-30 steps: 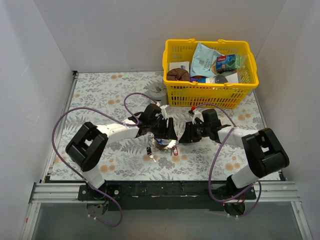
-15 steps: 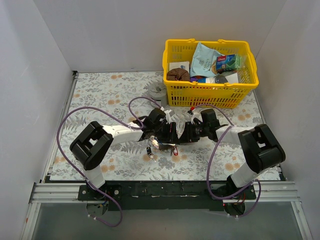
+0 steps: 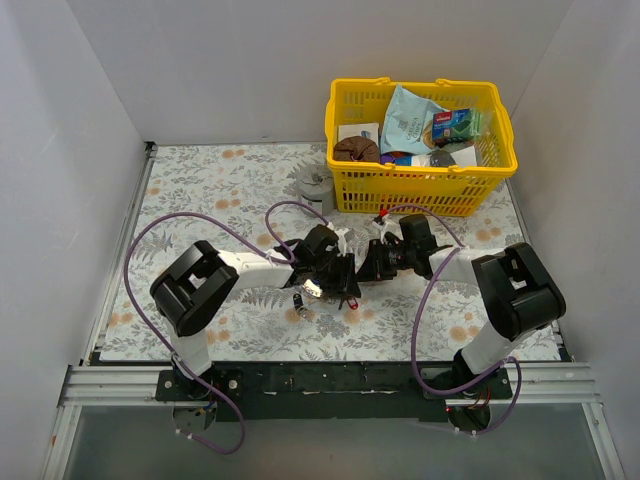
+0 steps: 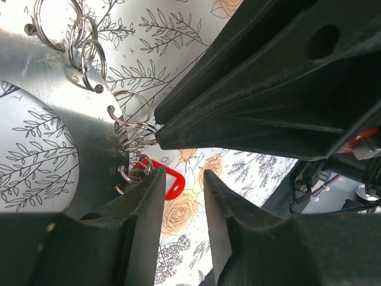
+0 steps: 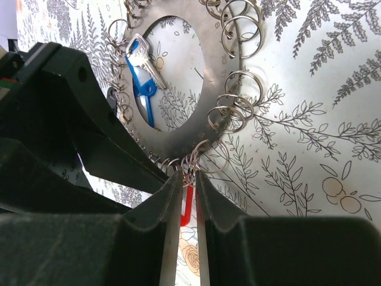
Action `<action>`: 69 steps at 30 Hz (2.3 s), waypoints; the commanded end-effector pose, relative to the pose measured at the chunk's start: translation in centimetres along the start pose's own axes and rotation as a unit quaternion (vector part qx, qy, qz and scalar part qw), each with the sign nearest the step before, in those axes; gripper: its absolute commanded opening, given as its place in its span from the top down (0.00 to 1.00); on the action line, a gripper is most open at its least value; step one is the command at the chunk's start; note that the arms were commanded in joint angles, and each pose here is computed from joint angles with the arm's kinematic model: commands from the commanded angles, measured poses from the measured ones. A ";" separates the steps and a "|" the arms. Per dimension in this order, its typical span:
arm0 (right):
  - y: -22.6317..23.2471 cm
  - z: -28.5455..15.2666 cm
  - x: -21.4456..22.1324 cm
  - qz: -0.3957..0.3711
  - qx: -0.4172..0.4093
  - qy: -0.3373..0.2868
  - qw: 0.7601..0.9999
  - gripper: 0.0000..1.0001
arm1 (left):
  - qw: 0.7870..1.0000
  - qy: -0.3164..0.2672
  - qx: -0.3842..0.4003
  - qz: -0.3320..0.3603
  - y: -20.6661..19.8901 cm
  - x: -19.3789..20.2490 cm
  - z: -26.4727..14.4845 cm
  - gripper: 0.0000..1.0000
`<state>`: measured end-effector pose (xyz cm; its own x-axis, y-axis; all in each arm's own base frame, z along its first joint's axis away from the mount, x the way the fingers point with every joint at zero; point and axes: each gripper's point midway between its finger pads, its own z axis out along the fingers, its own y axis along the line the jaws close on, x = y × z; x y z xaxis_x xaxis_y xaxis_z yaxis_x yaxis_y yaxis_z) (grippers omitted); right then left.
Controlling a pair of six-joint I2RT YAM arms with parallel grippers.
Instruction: Put the keys on the keyring
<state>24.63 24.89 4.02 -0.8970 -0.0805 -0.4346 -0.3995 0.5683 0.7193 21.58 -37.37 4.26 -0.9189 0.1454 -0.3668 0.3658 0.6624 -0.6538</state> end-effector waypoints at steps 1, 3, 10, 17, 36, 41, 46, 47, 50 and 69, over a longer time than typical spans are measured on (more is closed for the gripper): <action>1.0 0.2 -2.0 -0.015 -0.016 -0.020 1.000 0.79 | 1.000 -0.026 -0.007 0.011 -0.1 -0.9 -0.3 0.69; 1.0 0.2 -2.0 -0.015 -0.016 -0.020 1.000 0.82 | 0.999 -0.032 -0.009 0.015 -0.2 -1.2 -0.5 0.68; 1.0 0.4 -2.2 -0.016 -0.022 -0.017 0.999 0.99 | 0.997 -0.068 -0.014 0.036 -1.1 -3.0 -1.9 0.63; 1.5 0.3 -2.9 -0.026 -0.025 -0.020 0.999 0.99 | 0.994 -0.103 0.003 0.041 -1.3 -5.5 -4.6 0.58; 1.1 1.4 -3.3 -0.047 0.007 0.008 0.999 0.56 | 0.994 -0.103 -0.021 0.027 0.6 -6.6 -5.3 0.56; 0.5 1.9 -2.6 -0.039 0.015 0.024 0.999 0.65 | 0.994 -0.101 -0.020 0.027 0.6 -6.4 -5.3 0.56; 0.1 2.1 -2.1 -0.038 0.027 0.032 0.998 0.73 | 0.995 -0.098 -0.018 0.026 0.7 -6.3 -5.1 0.56; 0.1 2.1 -2.1 -0.039 0.025 0.033 0.998 0.73 | 0.995 -0.097 -0.018 0.026 0.7 -6.3 -5.0 0.56; 0.3 2.1 -1.8 -0.039 0.018 0.038 0.998 0.84 | 0.995 -0.093 -0.017 0.025 0.8 -6.1 -4.8 0.56; 4.5 0.6 -3.5 -0.071 -0.048 0.032 0.996 0.99 | 0.995 -0.090 0.012 0.046 0.3 -5.2 -4.8 0.58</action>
<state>25.46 27.22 4.68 -0.8866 -0.1949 -0.4194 -0.4542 0.5382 0.7100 25.97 -34.04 7.90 -0.8658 0.0654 -0.4962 0.4026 0.6801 -0.6128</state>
